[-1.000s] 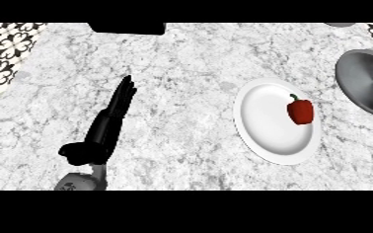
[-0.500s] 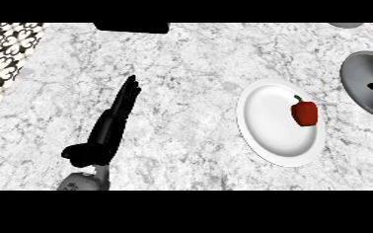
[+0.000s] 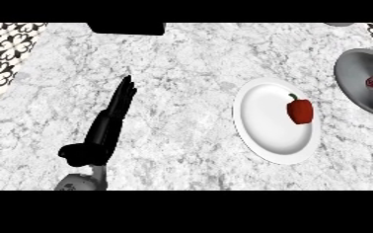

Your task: Pick the can from the plate and place it in the pan

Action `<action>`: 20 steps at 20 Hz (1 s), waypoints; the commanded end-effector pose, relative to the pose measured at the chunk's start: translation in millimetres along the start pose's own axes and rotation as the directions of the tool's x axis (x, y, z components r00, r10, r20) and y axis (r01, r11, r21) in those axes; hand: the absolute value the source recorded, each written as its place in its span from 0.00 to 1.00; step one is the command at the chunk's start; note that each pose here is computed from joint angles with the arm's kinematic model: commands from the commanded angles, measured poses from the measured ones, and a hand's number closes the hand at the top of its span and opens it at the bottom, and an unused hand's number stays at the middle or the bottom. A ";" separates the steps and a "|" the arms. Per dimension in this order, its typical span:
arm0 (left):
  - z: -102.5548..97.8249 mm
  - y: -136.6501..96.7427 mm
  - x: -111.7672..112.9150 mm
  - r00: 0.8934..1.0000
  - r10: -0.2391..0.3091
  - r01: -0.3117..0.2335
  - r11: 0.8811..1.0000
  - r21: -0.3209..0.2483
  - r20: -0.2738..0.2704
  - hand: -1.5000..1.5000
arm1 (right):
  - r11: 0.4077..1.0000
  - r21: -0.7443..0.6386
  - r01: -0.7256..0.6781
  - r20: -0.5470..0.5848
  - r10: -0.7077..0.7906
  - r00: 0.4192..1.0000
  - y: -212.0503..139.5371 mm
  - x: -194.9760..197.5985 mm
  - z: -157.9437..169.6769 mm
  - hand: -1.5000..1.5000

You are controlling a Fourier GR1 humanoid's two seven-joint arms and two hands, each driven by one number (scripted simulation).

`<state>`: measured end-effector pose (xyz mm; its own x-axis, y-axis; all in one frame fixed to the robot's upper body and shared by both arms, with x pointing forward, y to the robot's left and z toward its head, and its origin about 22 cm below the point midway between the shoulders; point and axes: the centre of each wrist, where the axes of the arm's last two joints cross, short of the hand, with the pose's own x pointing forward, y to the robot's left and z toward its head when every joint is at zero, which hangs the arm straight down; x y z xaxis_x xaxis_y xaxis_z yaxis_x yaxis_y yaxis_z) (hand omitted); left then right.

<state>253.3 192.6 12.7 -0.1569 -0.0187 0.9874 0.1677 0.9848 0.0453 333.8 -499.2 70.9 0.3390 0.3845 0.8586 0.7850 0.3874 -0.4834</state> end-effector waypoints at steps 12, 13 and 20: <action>18.0 9.2 -4.7 0.999 -0.016 0.017 0.999 0.049 -0.036 0.50 | 0.918 0.232 0.321 0.046 -0.340 0.939 -61.8 -99.2 20.5 0.00; 15.1 9.9 -3.2 1.000 -0.008 0.009 1.000 0.030 -0.025 0.50 | 0.920 0.236 0.313 0.044 -0.332 0.942 -44.9 -77.4 14.6 0.00; 9.9 3.9 -13.1 0.999 -0.026 0.028 0.999 0.046 -0.036 0.50 | 0.920 0.282 0.274 0.079 -0.307 0.948 -60.7 -121.4 38.4 0.00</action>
<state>245.7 198.7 8.4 -0.1244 -0.0341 0.9916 0.1259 0.9908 0.0499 247.7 -536.0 8.4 0.0354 0.2990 0.9536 0.6886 0.6843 -0.2401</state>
